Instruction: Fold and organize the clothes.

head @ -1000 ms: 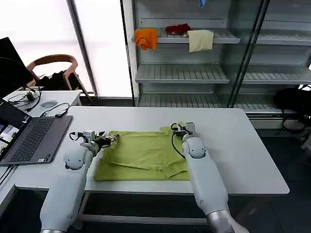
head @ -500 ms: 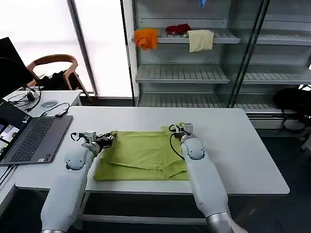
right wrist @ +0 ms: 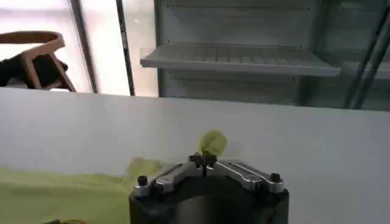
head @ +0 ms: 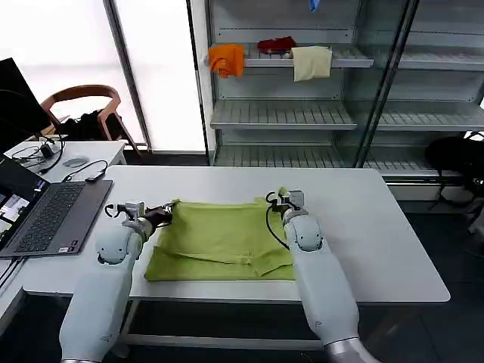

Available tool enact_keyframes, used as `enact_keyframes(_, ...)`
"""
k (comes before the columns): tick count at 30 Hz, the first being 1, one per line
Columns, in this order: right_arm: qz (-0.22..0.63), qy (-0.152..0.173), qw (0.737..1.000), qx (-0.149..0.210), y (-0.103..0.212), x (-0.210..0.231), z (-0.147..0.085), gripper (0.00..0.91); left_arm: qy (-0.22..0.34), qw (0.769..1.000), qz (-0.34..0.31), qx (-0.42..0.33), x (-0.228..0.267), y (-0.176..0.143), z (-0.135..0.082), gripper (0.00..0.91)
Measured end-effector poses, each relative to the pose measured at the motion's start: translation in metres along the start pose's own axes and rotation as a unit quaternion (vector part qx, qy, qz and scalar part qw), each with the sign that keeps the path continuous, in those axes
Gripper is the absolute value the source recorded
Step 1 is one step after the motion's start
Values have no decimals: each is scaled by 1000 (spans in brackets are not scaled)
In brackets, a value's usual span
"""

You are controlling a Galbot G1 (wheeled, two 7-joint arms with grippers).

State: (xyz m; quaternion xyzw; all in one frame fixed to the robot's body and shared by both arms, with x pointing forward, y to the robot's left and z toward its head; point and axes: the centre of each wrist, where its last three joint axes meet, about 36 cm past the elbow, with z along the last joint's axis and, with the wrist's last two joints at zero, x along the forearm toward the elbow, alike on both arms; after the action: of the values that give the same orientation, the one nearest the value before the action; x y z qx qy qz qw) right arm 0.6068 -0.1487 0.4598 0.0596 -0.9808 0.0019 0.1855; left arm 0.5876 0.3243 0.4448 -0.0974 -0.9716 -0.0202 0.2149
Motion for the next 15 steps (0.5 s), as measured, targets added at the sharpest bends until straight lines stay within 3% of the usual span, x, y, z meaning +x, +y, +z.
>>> enact_keyframes(6,-7,-22,1000,-17,-5,31,7,0,-17,1000,8,12,21,5,3,0)
enact_keyframes(15,-27,-34,999,-29,0,87,37,0,-30,999,26,24,63,6,24,0)
